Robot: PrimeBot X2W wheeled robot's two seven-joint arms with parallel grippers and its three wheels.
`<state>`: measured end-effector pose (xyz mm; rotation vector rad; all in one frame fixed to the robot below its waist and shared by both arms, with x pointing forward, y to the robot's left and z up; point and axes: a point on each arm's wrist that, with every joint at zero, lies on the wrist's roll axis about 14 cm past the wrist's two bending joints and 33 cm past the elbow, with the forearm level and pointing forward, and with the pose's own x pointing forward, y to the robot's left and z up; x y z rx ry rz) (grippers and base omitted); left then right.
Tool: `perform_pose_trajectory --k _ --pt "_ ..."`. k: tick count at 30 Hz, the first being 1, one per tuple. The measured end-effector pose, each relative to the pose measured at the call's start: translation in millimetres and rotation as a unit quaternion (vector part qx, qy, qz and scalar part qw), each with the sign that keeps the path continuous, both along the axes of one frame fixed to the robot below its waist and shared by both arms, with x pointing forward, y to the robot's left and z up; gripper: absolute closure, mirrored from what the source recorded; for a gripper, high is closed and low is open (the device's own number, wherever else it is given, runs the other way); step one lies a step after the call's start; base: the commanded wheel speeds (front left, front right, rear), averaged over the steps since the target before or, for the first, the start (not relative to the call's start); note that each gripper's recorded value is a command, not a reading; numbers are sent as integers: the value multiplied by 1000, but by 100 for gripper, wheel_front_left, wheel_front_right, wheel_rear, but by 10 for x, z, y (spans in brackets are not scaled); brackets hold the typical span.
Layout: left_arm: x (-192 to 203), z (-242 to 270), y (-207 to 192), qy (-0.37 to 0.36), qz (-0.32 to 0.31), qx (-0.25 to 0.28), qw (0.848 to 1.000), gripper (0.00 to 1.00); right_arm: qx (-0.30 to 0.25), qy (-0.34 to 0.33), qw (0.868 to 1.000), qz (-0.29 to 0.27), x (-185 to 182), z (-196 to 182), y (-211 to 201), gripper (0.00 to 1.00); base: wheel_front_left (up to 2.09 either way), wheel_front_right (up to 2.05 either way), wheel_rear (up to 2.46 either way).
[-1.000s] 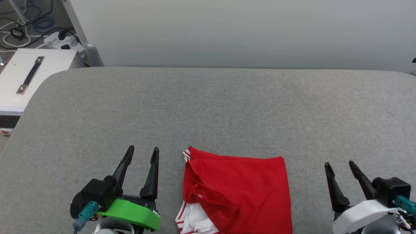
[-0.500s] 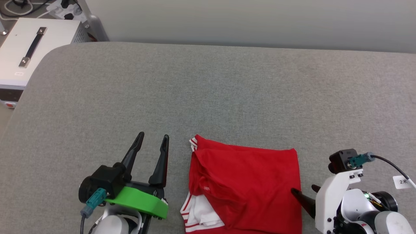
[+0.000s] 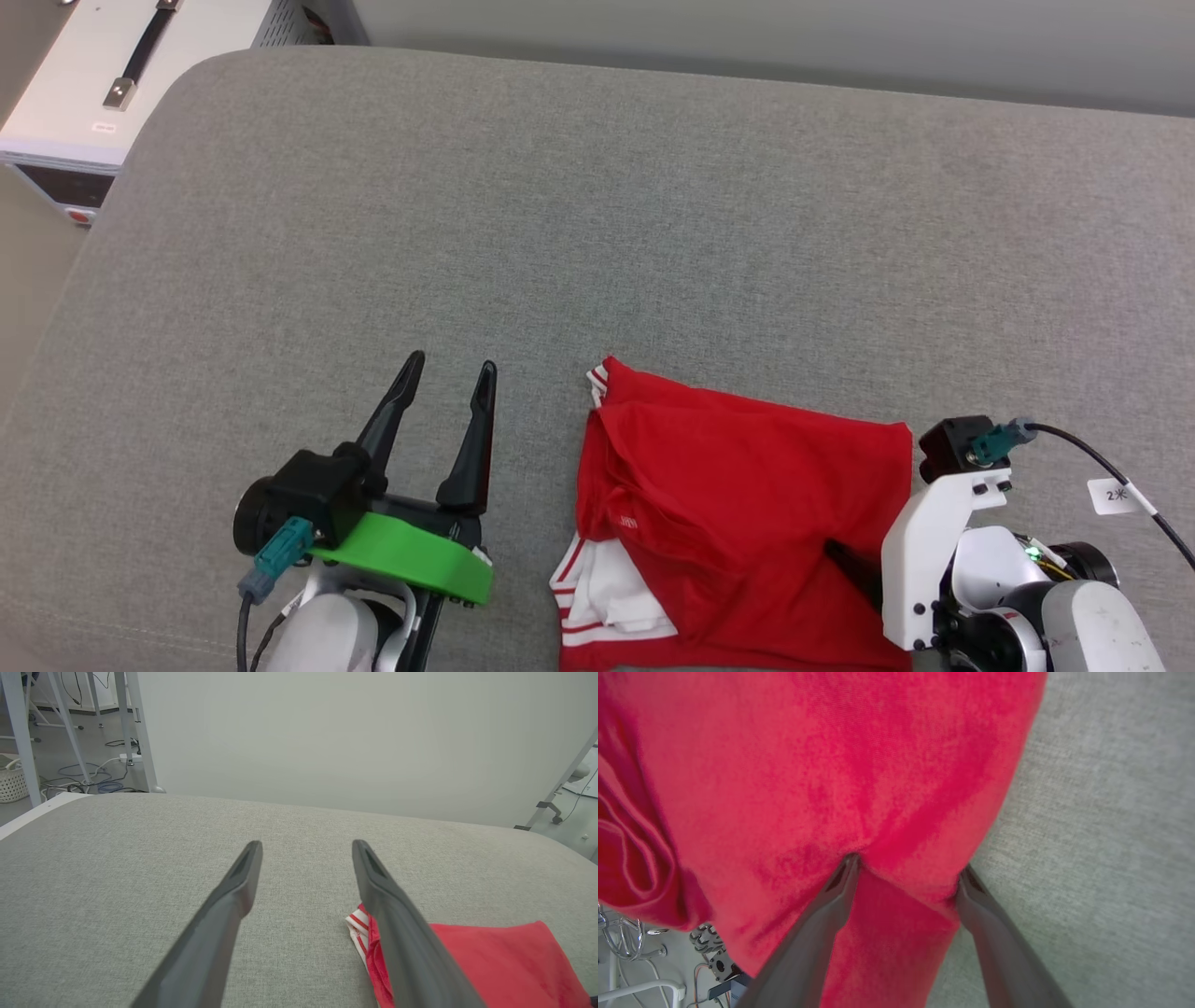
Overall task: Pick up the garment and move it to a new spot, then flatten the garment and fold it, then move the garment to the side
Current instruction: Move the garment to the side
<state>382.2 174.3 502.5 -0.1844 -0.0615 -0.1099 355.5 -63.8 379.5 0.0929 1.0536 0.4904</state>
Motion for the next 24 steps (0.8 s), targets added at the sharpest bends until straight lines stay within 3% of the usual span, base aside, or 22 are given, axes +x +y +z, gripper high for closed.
perform_pose_trajectory --k 2,4,5,14,19,24 --pt "1 -12 17 2 3 1 1000 0 -1 11 1000 8 -32 -58 40 0 0 0 0" --pt "-3 -30 24 5 4 0 1000 0 0 16 1000 16 -54 -95 86 76 0 0 0" --pt "-5 -36 25 6 5 0 1000 0 0 15 1000 19 -55 -102 97 100 0 0 0" --pt "-3 8 -17 -1 -2 -1 1000 0 0 -63 997 40 62 46 105 100 0 0 0" --pt "8 73 -114 -11 -17 -4 1000 0 -39 -134 988 67 138 224 -62 100 0 0 0" --pt "39 132 -337 -22 -52 -8 998 0 -114 -188 971 95 178 422 -484 100 0 0 0"
